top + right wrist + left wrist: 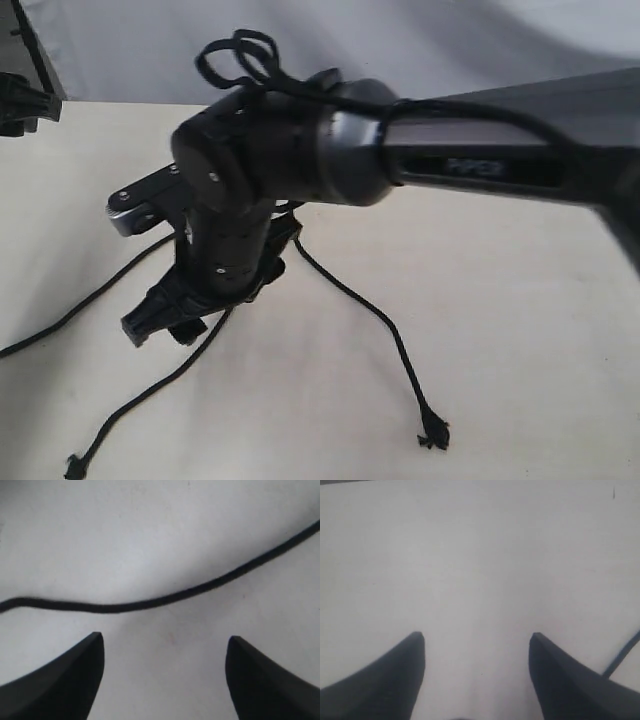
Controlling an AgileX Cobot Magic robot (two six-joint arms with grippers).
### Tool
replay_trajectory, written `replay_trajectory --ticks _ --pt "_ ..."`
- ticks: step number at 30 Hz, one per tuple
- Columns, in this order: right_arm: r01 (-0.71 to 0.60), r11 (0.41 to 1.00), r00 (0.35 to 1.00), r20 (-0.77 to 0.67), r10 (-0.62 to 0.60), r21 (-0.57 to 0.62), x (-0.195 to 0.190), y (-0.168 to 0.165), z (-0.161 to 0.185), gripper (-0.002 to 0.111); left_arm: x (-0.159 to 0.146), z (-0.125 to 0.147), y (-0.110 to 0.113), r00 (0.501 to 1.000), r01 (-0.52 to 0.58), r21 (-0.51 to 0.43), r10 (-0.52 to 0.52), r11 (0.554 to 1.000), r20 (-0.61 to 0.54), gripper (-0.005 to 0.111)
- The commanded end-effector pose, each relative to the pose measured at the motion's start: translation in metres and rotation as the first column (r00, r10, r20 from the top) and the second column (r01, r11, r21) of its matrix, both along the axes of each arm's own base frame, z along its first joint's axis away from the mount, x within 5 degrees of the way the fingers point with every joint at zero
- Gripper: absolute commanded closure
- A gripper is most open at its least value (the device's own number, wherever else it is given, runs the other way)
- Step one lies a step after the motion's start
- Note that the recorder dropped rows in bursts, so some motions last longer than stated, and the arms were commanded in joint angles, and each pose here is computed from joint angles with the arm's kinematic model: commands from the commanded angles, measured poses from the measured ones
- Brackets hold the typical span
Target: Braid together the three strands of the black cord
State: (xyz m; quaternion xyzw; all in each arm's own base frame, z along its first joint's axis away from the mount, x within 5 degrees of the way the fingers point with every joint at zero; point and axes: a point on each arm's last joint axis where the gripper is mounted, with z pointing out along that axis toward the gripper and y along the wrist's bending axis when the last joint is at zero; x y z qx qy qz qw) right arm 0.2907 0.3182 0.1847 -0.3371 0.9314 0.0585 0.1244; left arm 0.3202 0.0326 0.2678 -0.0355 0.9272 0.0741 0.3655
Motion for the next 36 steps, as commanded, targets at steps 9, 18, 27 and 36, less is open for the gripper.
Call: replay_trajectory --ticks 9,18,27,36 --pt "0.186 0.983 0.979 -0.082 -0.185 0.005 0.036 0.034 -0.036 0.043 -0.002 0.001 0.000 1.000 -0.005 -0.009 0.005 1.000 0.019 0.049" --pt "0.245 0.968 0.950 -0.186 -0.249 -0.046 0.028 0.034 -0.051 0.043 -0.002 0.001 0.000 1.000 -0.011 -0.025 0.011 1.000 0.022 0.049" --pt "0.259 0.962 0.936 -0.225 -0.272 -0.082 0.026 0.033 -0.063 0.067 -0.002 0.001 0.000 1.000 -0.011 -0.025 0.011 1.000 0.022 0.049" --pt "0.160 0.979 0.940 -0.284 -0.189 -0.124 0.019 0.027 -0.055 0.109 -0.002 0.001 0.000 1.000 -0.011 -0.025 0.011 1.000 0.022 0.049"
